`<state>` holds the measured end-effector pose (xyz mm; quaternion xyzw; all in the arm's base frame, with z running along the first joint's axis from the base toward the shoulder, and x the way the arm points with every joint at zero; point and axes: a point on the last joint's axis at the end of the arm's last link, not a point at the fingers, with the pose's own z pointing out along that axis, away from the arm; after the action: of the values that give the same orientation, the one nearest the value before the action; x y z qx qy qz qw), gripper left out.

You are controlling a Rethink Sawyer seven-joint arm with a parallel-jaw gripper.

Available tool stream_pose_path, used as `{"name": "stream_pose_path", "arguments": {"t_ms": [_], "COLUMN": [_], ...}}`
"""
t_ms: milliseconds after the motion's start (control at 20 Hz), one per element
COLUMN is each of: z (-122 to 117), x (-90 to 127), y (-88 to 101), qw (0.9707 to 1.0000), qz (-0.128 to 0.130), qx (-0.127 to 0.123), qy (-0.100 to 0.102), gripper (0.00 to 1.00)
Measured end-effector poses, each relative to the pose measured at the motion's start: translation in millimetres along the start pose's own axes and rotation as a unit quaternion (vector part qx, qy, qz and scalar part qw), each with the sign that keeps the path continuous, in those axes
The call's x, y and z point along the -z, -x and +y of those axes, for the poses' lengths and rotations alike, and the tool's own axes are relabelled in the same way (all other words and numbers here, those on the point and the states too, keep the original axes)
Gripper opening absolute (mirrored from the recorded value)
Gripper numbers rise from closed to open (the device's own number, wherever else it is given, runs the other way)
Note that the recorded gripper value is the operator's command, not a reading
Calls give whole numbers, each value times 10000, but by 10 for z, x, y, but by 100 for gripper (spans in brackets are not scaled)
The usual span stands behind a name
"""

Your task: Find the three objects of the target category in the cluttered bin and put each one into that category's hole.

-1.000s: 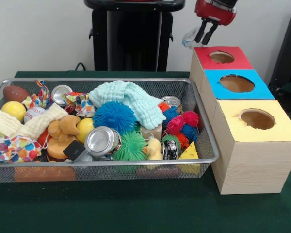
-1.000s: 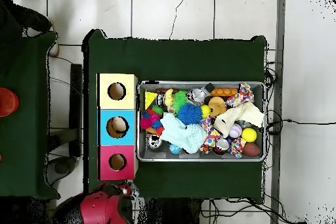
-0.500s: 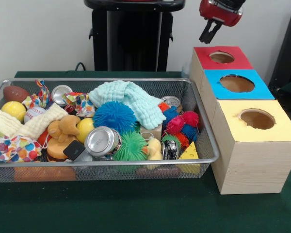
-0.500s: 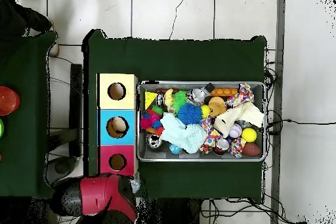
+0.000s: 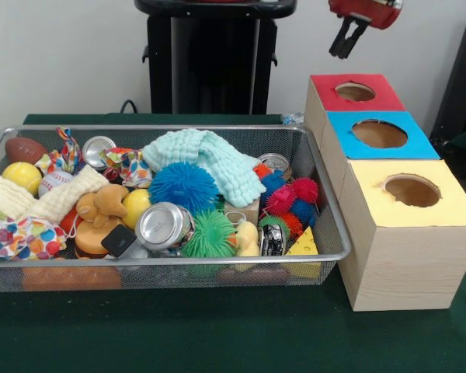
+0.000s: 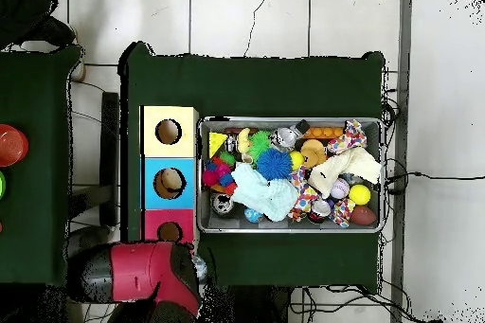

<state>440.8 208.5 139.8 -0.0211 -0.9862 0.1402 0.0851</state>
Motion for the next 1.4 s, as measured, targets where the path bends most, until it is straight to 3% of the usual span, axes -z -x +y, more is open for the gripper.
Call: {"name": "stream_pose_path", "arguments": {"t_ms": [150, 600, 850, 1050, 1150, 1250, 1400], "z": [-19, -91, -91, -152, -224, -314, -447], "x": [88, 552, 738, 742, 621, 394, -43], "y": [-2, -174, -357, -669, -760, -826, -922], "qw": [10000, 9990, 9993, 9977, 9950, 9889, 9751], "qz": [15, 402, 222, -340, -667, -1119, -1794], "qx": [-27, -69, -31, -70, -177, -362, -625], "qy": [42, 181, 302, 577, 719, 911, 1143], "gripper": [0, 0, 0, 0, 0, 0, 0]}}
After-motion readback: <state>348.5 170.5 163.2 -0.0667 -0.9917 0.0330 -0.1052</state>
